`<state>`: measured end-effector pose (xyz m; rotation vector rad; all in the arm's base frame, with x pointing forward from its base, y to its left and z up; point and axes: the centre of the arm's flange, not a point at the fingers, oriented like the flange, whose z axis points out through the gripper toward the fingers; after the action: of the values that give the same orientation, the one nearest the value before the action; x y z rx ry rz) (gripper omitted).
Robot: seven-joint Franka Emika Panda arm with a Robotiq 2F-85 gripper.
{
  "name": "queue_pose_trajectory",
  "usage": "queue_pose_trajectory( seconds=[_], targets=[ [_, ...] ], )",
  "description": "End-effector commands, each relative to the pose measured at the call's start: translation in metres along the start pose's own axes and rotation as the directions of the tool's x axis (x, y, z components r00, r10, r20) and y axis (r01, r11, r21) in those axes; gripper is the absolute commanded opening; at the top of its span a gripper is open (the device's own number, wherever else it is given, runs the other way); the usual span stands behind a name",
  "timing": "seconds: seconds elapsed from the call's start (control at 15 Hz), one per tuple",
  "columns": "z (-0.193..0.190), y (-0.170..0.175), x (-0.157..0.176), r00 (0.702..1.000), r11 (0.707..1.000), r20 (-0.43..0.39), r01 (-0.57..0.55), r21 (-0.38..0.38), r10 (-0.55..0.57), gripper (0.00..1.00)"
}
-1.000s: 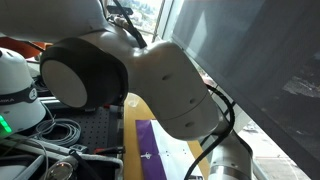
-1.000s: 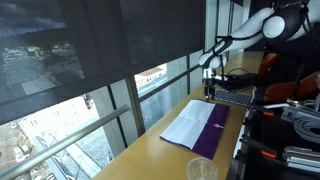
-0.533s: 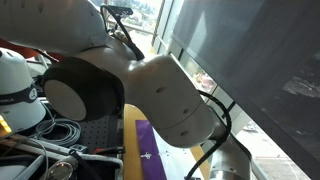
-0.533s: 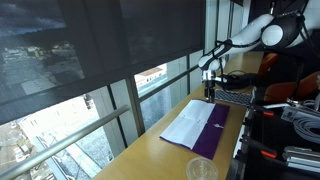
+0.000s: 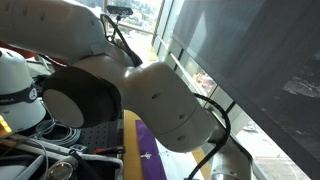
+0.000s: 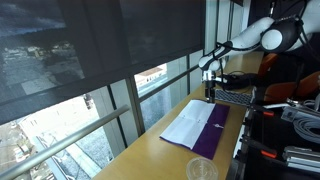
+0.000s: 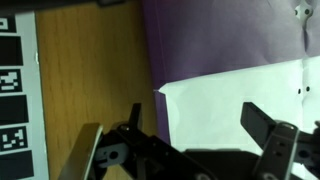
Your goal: Close the purple file holder
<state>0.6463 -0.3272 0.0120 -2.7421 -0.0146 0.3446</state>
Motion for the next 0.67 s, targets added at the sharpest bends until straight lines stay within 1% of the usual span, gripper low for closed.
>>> queue_pose_trajectory(
  seconds=[0.0, 0.07, 0.13, 0.2, 0.27, 0.4, 0.47, 0.6],
  targets=[
    [-0.0046, 0.0085, 0.0157, 1.0, 1.0, 0.005, 0.02, 0.016, -0.021, 0.83],
    [-0.0038, 0.0088, 0.0155, 1.0, 1.0, 0.006, 0.02, 0.017, -0.02, 0.76],
    [-0.0029, 0.0088, 0.0148, 1.0, 1.0, 0.006, 0.021, 0.018, -0.021, 0.74],
    [-0.0022, 0.0084, 0.0146, 1.0, 1.0, 0.007, 0.021, 0.018, -0.021, 0.69],
    [-0.0011, 0.0076, 0.0149, 1.0, 1.0, 0.007, 0.021, 0.02, -0.021, 0.57],
    [0.0002, 0.0059, 0.0154, 1.0, 1.0, 0.007, 0.022, 0.022, -0.023, 0.37],
    [0.0007, 0.005, 0.0157, 1.0, 0.999, 0.009, 0.023, 0.022, -0.023, 0.29],
    [0.0011, 0.0029, 0.0165, 1.0, 0.999, 0.011, 0.026, 0.023, -0.026, 0.17]
  ],
)
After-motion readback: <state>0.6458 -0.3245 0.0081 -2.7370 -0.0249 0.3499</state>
